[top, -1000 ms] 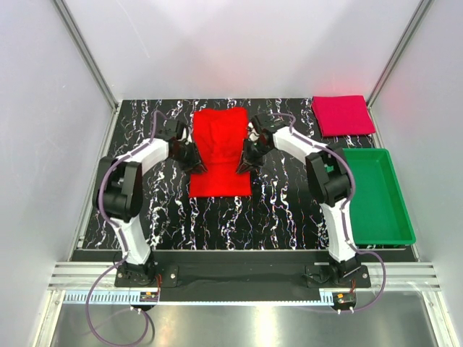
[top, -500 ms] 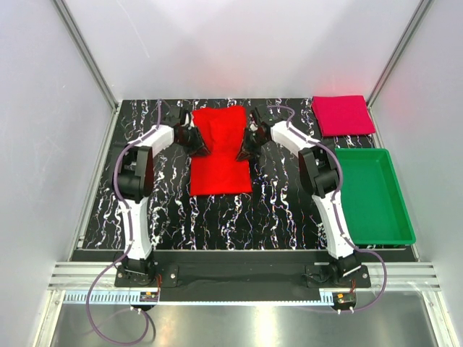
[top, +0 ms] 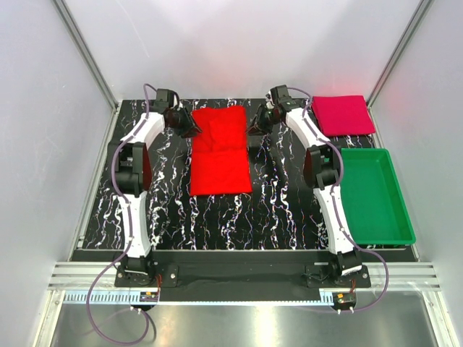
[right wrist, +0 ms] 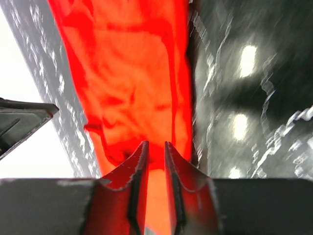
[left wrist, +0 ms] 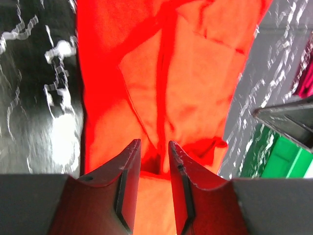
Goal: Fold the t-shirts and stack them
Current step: Fold the tshirt
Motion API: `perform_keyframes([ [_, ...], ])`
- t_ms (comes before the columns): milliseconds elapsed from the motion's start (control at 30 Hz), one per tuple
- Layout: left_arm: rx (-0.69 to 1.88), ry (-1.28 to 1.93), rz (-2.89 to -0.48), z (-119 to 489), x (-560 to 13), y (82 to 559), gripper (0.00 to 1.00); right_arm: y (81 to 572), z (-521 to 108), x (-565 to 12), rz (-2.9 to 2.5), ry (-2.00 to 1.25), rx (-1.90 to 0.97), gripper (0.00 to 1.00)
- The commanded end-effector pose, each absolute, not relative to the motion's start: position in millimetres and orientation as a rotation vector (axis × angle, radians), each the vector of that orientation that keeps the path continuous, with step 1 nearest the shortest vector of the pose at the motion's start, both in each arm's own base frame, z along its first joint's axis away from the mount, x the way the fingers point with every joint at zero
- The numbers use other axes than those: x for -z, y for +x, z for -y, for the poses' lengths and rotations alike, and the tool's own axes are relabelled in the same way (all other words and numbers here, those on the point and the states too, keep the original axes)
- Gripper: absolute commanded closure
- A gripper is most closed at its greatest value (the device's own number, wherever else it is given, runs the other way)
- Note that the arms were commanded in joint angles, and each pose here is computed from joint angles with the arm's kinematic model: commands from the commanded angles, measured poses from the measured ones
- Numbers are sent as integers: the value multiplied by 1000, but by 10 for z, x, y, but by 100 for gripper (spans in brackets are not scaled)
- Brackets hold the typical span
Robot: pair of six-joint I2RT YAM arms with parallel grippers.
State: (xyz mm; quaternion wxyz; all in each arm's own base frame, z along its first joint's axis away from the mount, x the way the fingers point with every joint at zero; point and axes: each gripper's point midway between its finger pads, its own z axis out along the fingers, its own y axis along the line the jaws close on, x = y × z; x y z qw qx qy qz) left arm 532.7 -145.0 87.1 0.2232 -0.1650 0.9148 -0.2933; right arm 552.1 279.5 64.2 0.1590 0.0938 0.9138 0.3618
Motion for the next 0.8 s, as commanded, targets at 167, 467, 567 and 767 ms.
perform_keyframes([
  [167, 1003, -196, -2466, 1959, -1375, 4659, 67, 4664, -3372, -1336, -2639, -19, -1396, 70],
  [467, 1111, -282, -2511, 1936, -912, 4574, 73, 4366, -3797, -968, -2630, -22, -1541, 76],
  [567, 1116, -313, -2504, 1859, -831, 4681, 73, 4484, -3829, -803, -2618, -29, -1569, 77],
  [767, 1094, -371, -2524, 1705, -530, 4875, 74, 4820, -3705, -573, -2592, 44, -1603, 78],
])
